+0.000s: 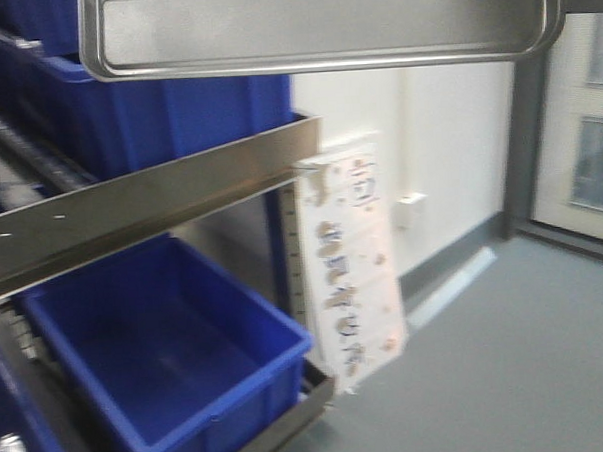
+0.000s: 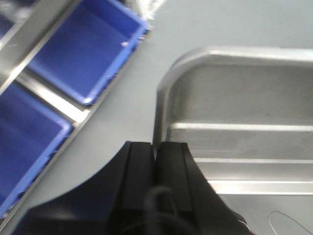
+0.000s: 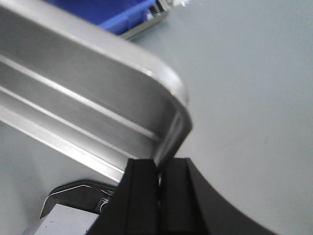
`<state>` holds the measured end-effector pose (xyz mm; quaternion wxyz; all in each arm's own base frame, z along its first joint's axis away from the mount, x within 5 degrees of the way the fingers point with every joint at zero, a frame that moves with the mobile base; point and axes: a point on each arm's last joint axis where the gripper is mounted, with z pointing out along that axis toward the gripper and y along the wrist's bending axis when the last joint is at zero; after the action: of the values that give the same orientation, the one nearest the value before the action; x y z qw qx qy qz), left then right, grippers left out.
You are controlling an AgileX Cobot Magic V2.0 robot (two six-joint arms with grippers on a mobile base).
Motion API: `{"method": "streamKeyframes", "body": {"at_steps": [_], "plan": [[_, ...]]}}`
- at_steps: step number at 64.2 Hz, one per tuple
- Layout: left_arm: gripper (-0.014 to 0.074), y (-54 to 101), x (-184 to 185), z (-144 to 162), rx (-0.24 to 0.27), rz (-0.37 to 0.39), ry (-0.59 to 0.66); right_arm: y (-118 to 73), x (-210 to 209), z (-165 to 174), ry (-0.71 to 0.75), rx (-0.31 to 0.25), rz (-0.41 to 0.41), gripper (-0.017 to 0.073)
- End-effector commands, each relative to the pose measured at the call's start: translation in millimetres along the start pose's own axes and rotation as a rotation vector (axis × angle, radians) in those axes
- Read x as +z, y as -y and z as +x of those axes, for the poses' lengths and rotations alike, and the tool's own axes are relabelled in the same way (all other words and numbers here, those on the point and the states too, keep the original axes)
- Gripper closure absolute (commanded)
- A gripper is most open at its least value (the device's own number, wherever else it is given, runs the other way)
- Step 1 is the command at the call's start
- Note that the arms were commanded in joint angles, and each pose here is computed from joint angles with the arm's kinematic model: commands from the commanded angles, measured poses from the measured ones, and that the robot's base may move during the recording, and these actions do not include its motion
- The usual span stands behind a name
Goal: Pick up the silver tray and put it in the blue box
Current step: 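Hold the silver tray with both grippers while driving to the bin rack, then position the held silver tray above the large blue bin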
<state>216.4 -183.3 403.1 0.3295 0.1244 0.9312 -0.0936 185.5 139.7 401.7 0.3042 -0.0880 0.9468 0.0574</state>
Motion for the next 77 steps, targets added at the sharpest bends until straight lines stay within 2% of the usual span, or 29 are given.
{"method": "streamKeyframes", "body": {"at_steps": [1,77], "plan": [[0.0692,-2.1,-25.2,-10.9,-0.007,0.033,0.126,3.2,-16.4,-7.9,0.099,-0.006,-0.025,0.0503],[0.0698,-0.9,-25.5,-13.0,-0.004,0.046,0.149,3.2,-16.4,-7.9,0.099,-0.006,-0.025,0.0503]]}}
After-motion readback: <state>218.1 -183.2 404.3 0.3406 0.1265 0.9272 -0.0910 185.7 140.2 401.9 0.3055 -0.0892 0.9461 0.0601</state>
